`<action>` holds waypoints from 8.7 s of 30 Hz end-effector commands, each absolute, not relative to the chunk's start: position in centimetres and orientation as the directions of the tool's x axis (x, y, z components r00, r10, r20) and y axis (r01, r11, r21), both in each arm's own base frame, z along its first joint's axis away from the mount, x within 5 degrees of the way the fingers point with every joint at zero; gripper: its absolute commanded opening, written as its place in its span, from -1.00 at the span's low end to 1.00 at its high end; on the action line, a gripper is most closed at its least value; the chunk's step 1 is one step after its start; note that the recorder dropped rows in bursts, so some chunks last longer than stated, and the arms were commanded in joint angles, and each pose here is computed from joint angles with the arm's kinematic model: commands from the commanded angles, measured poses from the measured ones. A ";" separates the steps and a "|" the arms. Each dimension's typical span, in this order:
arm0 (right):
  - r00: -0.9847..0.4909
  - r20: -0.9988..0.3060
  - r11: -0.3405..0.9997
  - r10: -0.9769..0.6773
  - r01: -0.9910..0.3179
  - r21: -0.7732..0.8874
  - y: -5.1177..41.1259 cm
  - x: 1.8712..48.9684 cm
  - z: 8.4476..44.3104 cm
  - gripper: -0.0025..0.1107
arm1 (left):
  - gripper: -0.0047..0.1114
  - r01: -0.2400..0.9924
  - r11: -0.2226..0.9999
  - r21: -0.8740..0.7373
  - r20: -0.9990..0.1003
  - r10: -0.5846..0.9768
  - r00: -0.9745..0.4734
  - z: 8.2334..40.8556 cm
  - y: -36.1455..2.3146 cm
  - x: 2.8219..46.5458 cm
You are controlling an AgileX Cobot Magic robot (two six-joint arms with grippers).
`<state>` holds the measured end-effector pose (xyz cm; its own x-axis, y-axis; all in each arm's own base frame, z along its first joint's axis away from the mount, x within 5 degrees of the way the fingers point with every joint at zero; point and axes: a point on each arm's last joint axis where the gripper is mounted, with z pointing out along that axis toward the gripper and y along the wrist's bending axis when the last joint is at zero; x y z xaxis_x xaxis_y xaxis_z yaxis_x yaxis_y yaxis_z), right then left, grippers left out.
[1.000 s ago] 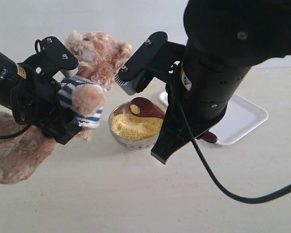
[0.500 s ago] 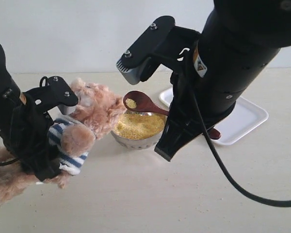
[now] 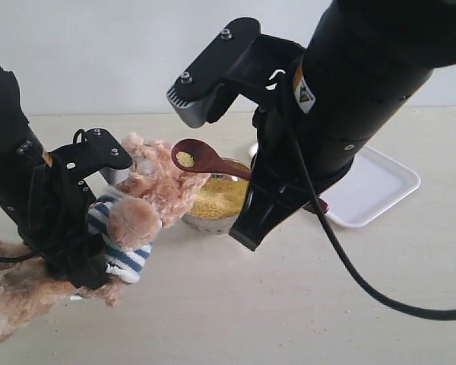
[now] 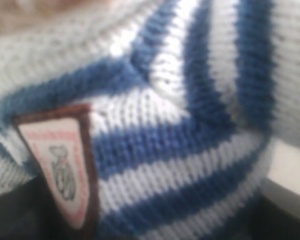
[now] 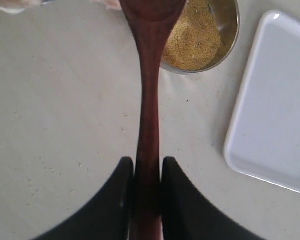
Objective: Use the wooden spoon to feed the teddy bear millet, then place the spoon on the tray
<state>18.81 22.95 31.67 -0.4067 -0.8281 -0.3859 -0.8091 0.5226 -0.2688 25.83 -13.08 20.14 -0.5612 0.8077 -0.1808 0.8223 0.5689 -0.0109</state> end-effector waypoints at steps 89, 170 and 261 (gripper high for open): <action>0.024 0.251 -0.223 -0.968 -0.545 -0.808 32.0 19.1 27.0 -0.96 | -0.83 0.834 0.520 -0.183 -0.170 0.819 -0.548 22.5 -14.7 25.0; -0.242 0.271 0.024 -0.932 -0.785 -0.620 25.5 26.7 23.4 -0.96 | -0.83 0.774 0.633 -0.032 -0.105 0.768 -0.632 22.3 -13.4 26.0; -0.345 0.082 0.252 -0.935 -0.808 -0.533 27.3 26.2 24.6 -0.96 | -0.83 0.775 0.631 -0.032 -0.105 0.769 -0.631 22.3 -13.4 26.0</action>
